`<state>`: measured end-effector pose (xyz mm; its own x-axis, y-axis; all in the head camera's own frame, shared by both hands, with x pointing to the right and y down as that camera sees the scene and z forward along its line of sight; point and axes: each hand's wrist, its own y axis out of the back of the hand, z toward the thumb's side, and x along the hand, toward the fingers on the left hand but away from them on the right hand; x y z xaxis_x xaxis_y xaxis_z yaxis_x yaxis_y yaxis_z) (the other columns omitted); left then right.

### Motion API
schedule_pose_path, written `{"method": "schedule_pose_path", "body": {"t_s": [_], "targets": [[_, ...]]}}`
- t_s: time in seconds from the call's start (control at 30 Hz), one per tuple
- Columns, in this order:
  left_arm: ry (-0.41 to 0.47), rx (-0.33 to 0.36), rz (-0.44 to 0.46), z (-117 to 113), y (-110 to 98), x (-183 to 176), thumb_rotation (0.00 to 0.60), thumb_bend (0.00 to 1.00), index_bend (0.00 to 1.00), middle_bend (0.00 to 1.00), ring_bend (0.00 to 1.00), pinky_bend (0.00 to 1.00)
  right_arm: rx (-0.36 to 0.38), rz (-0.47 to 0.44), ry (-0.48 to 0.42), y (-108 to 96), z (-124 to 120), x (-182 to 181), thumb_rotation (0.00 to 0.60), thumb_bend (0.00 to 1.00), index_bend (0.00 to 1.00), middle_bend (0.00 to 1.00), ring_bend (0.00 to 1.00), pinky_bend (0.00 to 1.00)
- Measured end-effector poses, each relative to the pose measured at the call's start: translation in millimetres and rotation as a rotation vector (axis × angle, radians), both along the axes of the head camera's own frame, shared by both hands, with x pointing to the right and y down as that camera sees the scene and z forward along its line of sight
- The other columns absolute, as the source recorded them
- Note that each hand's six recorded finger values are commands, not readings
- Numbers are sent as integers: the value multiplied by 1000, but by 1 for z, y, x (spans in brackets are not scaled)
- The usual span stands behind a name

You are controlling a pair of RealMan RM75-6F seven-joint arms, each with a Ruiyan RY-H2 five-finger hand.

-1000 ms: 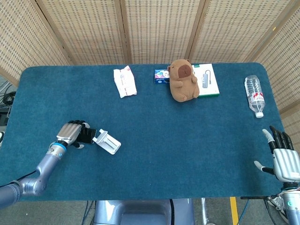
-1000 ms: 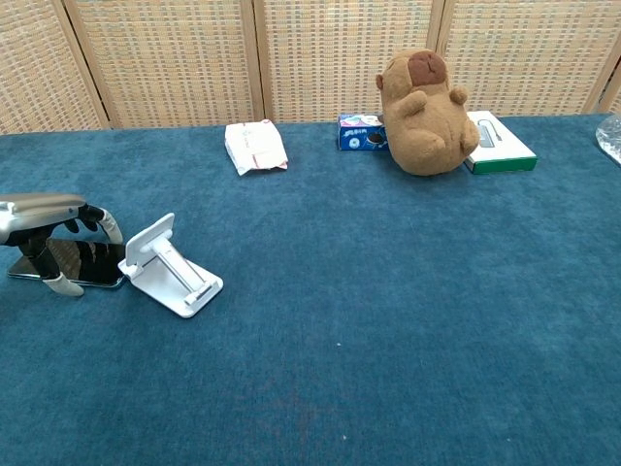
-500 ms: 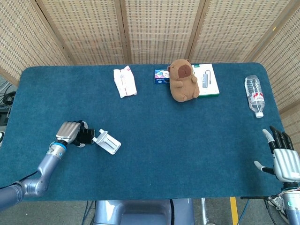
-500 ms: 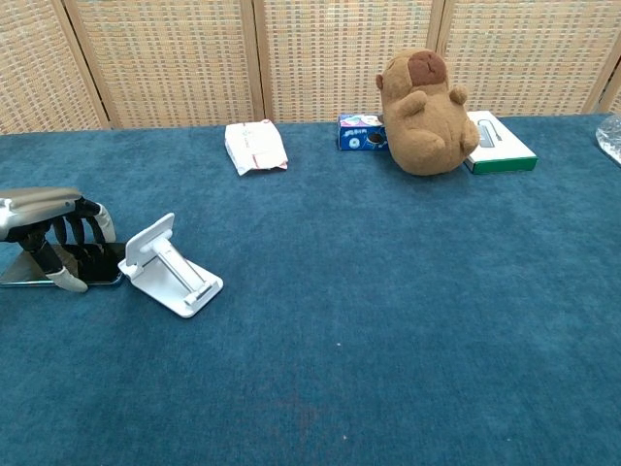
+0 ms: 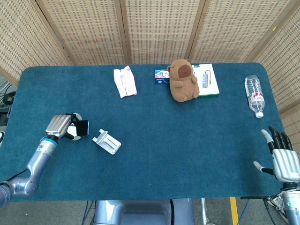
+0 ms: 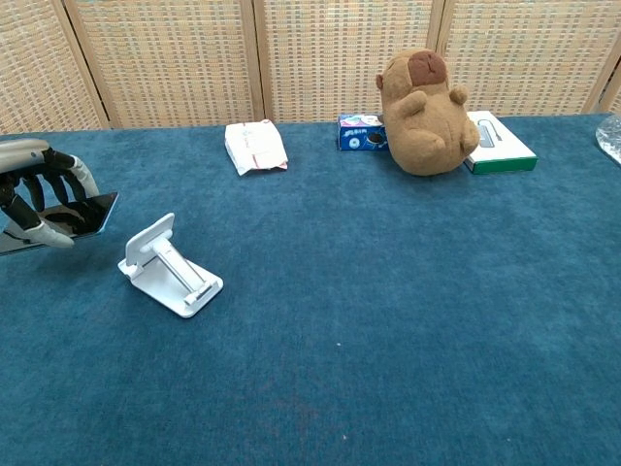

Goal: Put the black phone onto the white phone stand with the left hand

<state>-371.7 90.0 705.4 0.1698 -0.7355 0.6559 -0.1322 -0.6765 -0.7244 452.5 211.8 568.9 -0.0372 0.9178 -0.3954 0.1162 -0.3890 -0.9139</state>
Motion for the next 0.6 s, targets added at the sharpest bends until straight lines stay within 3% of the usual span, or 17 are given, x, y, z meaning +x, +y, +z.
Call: {"method": "schedule_pose_path", "body": {"t_s": [0.3,0.4,0.6], "targets": [[337,21,31,-27,2,27,600,10,488,417,441,409,-9,1,12,0,4,0,600,2,70,0,0,0],[454,1,56,-33,8,33,600,14,489,417,441,408,-13,4,18,0,6,1,600,2,70,0,0,0],[595,-62,86,-32,17,37,600,48,489,417,441,409,-17,7,40,-1,9,2,600,2,70,0,0,0]]}}
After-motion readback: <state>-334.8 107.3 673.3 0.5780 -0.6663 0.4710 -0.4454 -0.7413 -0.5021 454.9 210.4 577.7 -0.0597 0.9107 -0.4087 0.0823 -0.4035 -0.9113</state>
